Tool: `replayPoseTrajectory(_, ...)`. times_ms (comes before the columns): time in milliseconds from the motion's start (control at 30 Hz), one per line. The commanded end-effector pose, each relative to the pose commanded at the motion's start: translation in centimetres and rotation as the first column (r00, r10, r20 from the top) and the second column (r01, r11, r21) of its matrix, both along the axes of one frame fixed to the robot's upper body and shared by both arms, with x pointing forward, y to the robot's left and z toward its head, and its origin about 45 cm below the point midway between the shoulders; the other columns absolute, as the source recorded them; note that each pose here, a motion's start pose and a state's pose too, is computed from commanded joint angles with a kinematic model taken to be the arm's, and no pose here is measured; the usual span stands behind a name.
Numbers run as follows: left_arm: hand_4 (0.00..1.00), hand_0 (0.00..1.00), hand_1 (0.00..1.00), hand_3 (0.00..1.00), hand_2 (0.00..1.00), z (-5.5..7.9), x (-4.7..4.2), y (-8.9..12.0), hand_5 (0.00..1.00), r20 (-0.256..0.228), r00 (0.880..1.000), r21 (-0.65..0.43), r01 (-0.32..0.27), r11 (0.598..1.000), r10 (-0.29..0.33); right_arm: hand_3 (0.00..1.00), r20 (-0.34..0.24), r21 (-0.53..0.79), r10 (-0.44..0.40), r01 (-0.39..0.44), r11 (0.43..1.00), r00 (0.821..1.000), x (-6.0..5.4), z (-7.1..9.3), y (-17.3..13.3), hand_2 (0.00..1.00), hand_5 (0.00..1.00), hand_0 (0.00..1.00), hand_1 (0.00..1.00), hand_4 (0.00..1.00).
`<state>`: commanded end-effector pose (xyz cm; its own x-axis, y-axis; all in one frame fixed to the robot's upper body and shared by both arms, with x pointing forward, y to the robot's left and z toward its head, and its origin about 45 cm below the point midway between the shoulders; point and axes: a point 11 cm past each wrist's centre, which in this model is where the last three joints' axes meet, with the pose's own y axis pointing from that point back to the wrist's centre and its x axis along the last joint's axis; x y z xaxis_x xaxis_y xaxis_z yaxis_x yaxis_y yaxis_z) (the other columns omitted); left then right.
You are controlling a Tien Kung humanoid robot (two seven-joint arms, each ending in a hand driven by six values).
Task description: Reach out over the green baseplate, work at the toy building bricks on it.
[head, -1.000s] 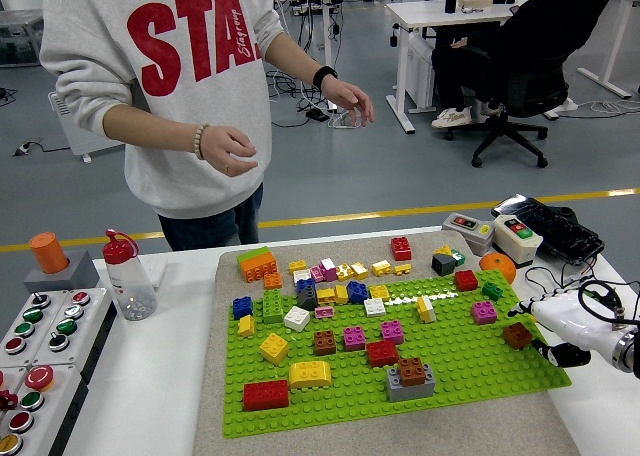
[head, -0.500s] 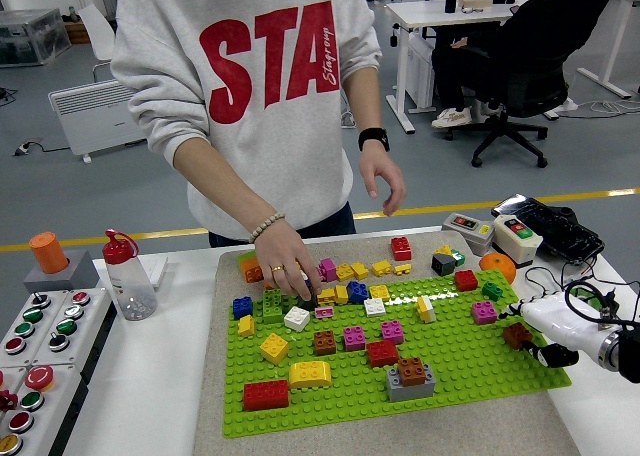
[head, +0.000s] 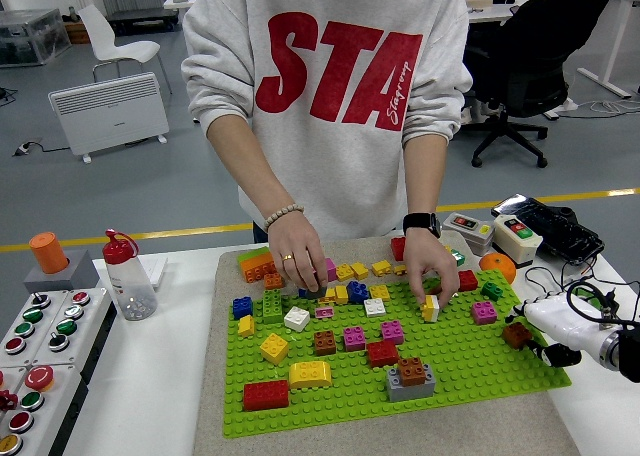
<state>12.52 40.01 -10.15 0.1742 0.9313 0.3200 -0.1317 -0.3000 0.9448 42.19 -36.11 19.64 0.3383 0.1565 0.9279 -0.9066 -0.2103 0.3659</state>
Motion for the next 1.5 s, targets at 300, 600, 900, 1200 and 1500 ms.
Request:
replayPoseTrajectory(300, 0.285, 0.654, 0.691, 0.565, 0.669, 0.0, 0.06, 0.0, 0.998, 0.001, 1.000, 0.000, 0.001, 1.000, -0.001, 0.723, -0.001, 0.005, 0.001, -0.001, 1.000, 1.000, 0.0, -0.3, 0.0, 0.799, 0.062, 0.815, 0.780, 0.531)
replayPoseTrajectory(600, 0.285, 0.655, 0.692, 0.566, 0.670, 0.0, 0.16, 0.0, 0.998, 0.002, 1.000, 0.000, 0.003, 1.000, -0.003, 0.701, 0.015, 0.025, 0.007, -0.008, 1.000, 1.000, 0.0, -0.4, 0.3, 0.778, 0.068, 0.795, 0.766, 0.528)
replayPoseTrajectory(900, 0.284, 0.655, 0.692, 0.566, 0.670, 0.0, 0.20, -0.1, 0.998, 0.003, 1.000, 0.000, 0.004, 1.000, -0.004, 0.572, 0.026, 0.031, 0.014, -0.015, 0.999, 1.000, -0.1, -0.5, 0.4, 0.703, 0.082, 0.693, 0.701, 0.496)
replayPoseTrajectory(1200, 0.283, 0.655, 0.694, 0.566, 0.670, 0.0, 0.03, 0.0, 0.998, 0.001, 1.000, 0.000, 0.002, 1.000, -0.002, 0.560, 0.090, 0.101, 0.009, -0.019, 0.995, 0.996, -0.4, 1.2, 1.1, 0.666, 0.080, 0.634, 0.658, 0.481)
replayPoseTrajectory(1500, 0.284, 0.655, 0.694, 0.566, 0.670, -0.1, -0.43, 0.0, 0.998, -0.009, 1.000, 0.002, 0.005, 1.000, -0.005, 0.543, 0.131, 0.173, -0.019, -0.004, 0.985, 0.991, -1.3, 3.3, 2.8, 0.631, 0.085, 0.549, 0.610, 0.464)
